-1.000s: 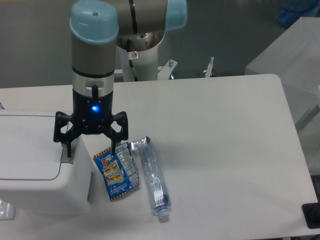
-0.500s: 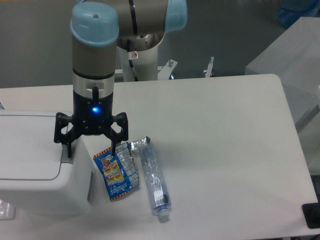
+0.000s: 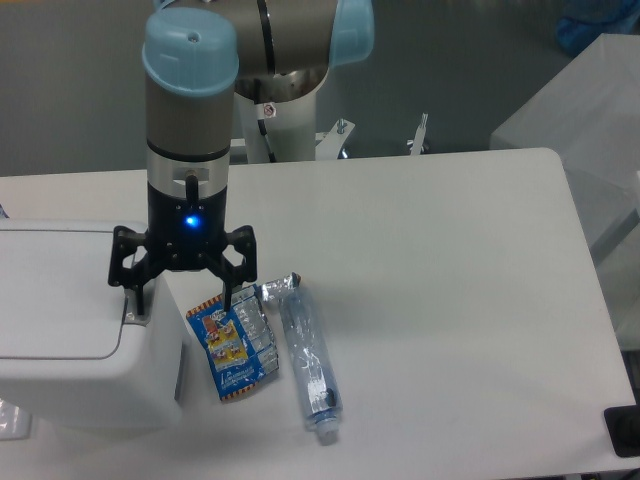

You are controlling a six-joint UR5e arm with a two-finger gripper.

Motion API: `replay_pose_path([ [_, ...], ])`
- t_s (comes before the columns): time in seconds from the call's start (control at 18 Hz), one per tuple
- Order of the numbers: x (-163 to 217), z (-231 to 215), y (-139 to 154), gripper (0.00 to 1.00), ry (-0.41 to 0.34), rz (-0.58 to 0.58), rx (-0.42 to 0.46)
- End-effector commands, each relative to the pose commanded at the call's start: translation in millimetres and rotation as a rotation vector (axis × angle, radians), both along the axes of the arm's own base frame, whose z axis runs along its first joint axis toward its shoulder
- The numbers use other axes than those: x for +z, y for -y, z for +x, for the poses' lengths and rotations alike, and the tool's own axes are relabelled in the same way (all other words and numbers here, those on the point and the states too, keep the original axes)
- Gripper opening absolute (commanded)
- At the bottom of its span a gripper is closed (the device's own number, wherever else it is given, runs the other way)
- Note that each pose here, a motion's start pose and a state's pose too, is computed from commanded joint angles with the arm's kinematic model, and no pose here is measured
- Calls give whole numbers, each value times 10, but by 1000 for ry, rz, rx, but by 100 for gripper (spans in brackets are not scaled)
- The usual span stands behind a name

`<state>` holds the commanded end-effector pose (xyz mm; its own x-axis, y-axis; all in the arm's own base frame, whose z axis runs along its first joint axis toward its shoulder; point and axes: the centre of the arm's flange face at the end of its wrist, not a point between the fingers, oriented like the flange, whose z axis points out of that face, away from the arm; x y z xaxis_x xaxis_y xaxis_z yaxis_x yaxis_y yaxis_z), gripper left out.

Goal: Open the trash can
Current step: 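Lift the gripper upward to flip the trash can lid open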

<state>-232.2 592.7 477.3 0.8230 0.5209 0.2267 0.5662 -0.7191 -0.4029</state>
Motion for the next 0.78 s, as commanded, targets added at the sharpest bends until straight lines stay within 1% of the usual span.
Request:
replay_pose_path([
  [0.28, 0, 0, 0, 100, 0, 0, 0],
  [0.44, 95, -67, 36, 100, -16, 14, 3],
  [0.56, 311, -156, 61, 100, -61, 60, 3],
  [0.67, 513, -320, 142, 100, -105, 112, 28],
  [0.78, 634, -446, 218, 100, -127, 131, 52],
])
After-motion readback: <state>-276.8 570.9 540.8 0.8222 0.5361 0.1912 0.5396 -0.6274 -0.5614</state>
